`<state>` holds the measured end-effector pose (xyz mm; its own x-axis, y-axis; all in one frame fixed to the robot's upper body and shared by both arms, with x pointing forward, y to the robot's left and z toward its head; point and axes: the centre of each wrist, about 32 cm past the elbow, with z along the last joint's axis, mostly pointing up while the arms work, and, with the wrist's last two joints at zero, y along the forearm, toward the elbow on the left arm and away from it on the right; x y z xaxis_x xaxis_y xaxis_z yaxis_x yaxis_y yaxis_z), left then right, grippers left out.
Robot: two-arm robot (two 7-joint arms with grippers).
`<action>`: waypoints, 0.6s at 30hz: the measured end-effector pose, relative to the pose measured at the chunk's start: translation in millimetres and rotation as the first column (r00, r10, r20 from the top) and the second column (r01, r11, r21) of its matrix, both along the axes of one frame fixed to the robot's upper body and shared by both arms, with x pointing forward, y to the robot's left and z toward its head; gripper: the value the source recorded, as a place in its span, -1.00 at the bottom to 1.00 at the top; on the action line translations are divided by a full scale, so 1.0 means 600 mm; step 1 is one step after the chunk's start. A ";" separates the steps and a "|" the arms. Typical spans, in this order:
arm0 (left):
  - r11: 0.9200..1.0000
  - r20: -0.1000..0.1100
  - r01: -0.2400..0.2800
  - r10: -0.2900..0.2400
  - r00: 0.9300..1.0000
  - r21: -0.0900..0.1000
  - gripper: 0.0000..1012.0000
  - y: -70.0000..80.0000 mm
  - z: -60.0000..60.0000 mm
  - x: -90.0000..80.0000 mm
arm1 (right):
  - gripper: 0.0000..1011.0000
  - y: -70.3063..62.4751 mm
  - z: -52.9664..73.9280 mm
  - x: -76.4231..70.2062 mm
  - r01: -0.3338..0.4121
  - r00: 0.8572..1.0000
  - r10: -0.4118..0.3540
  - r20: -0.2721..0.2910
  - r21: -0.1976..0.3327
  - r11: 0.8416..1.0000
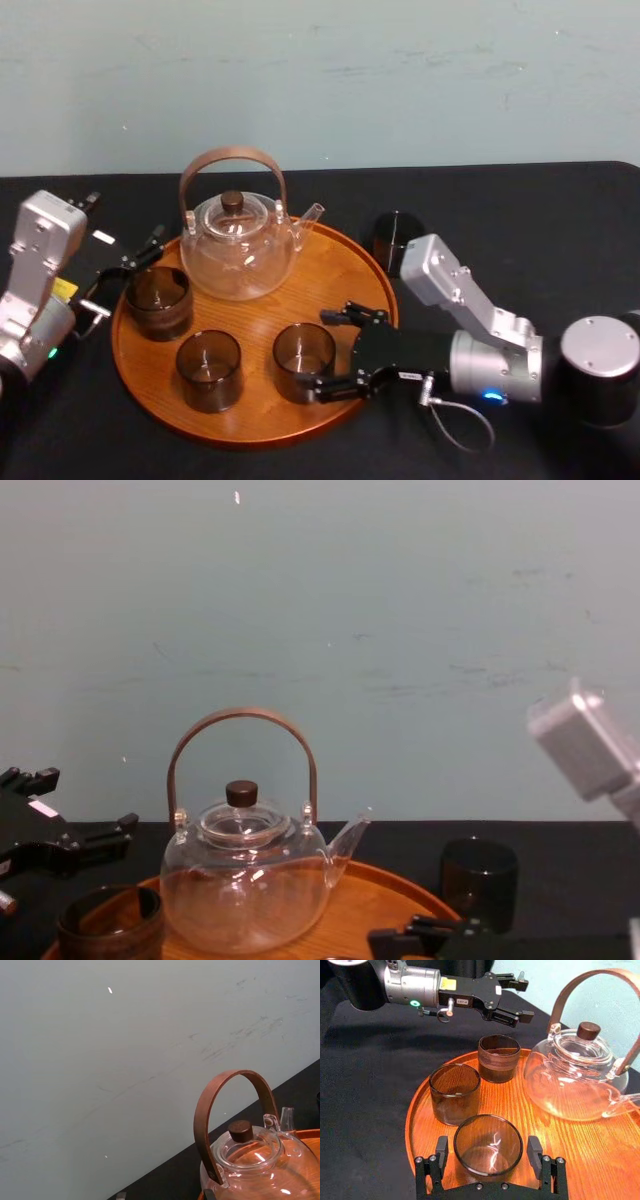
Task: Pick up the glass from the table and place it on the tray.
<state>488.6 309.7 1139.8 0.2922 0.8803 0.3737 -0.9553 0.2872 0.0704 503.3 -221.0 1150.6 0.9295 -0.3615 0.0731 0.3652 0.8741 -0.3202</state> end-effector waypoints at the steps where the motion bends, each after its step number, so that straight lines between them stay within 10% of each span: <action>1: 1.000 0.000 0.000 0.000 1.000 0.000 0.98 0.000 0.000 0.000 | 0.98 -0.005 0.002 -0.002 -0.002 1.000 0.002 -0.001 0.003 1.000; 18: 1.000 0.000 0.000 0.000 1.000 0.000 0.98 0.000 0.000 0.000 | 0.98 -0.087 0.024 -0.047 0.014 0.999 -0.015 0.029 0.024 1.000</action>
<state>488.6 309.7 1139.8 0.2923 0.8803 0.3737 -0.9553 0.2873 0.0703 475.0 -273.1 1165.3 0.9219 -0.3768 0.0907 0.3864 0.8761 -0.2883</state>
